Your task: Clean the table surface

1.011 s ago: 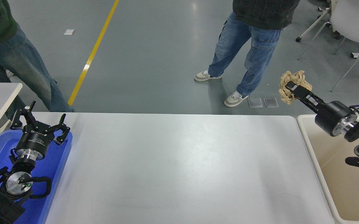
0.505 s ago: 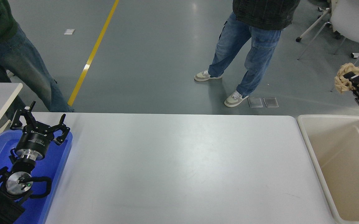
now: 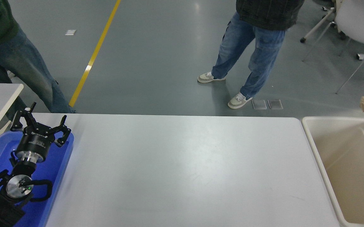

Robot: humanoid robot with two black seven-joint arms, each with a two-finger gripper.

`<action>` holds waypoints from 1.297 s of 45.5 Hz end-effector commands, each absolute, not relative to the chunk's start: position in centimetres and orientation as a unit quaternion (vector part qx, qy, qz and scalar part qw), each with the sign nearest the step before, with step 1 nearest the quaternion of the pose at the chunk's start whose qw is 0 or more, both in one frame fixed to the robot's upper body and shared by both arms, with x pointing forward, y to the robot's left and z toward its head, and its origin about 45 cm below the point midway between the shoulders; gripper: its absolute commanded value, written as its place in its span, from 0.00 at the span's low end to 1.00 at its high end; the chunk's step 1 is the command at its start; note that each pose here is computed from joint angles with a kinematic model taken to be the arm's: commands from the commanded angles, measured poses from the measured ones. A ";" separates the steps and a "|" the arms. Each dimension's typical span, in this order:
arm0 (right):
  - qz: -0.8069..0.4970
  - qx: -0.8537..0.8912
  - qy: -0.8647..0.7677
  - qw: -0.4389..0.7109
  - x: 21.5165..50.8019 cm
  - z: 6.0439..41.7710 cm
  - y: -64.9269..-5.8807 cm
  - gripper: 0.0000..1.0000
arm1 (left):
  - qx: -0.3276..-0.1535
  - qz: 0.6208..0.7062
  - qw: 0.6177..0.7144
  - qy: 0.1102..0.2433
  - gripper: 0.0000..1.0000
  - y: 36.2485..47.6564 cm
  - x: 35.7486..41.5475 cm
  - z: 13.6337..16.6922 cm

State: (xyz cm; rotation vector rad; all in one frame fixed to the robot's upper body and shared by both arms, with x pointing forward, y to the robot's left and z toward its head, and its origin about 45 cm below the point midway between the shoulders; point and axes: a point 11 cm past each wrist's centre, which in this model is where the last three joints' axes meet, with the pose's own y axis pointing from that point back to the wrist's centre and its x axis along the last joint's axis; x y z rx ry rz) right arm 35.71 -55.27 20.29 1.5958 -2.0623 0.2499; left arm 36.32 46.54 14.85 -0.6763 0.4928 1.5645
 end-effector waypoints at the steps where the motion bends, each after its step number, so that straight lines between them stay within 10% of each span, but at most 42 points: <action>1: 0.052 0.553 -0.779 0.290 34.0 15.8 -57.0 0.00 | -0.296 0.684 0.632 0.215 1.00 46.5 36.32 14.86; 27: -0.037 0.469 -0.803 0.365 31.8 9.4 -56.4 0.00 | -0.296 0.684 0.632 0.215 1.00 46.5 36.32 14.86; 59: -0.036 0.417 -0.828 0.373 31.1 9.6 -57.4 0.06 | -0.296 0.684 0.632 0.215 1.00 46.5 36.32 14.86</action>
